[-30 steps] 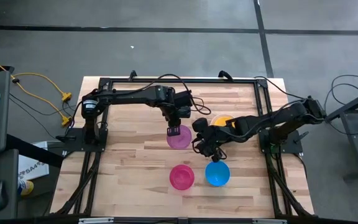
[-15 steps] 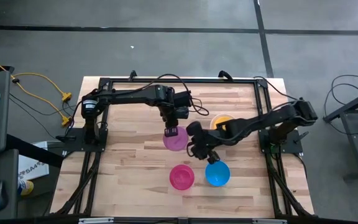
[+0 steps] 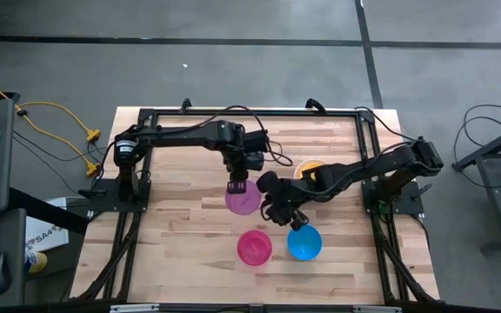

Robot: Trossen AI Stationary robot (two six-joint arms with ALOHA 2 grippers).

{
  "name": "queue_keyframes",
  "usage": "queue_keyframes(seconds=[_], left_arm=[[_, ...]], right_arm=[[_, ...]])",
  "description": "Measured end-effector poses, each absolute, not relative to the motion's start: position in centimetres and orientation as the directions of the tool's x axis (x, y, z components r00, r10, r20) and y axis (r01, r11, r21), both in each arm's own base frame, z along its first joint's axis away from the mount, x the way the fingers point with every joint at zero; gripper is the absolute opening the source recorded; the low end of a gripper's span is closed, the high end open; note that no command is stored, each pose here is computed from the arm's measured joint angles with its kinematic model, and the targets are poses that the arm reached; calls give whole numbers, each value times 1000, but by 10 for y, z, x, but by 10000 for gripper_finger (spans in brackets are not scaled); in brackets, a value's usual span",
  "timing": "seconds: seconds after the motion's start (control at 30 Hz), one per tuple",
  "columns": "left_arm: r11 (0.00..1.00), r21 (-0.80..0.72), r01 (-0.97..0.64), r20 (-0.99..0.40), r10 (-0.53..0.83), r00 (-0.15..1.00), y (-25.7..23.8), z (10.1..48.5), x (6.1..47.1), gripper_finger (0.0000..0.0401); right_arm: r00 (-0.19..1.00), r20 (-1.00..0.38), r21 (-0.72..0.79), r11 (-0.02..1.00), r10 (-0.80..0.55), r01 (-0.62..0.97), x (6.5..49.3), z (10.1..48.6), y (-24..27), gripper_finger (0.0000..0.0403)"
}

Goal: Nest bowls inside each other
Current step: Stack the violet bowl on top of the yellow bowl

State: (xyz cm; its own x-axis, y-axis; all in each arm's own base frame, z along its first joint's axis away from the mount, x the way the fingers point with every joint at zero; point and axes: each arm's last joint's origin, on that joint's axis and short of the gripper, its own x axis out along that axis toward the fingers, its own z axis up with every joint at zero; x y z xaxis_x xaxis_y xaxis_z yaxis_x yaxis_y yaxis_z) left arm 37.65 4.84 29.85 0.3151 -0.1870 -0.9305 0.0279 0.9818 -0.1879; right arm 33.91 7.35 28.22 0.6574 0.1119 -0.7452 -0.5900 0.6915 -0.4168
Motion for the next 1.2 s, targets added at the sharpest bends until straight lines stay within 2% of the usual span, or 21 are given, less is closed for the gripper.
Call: queue_keyframes(seconds=[0.37,1.2], left_arm=[[972,-187,141,-919,-224,326,24,299,381,0],[975,-208,83,-920,-224,320,25,299,380,0]], right_arm=[[671,-718,-405,672,186,-620,341,285,76,92],[679,-711,-390,700,183,-598,342,286,76,92]])
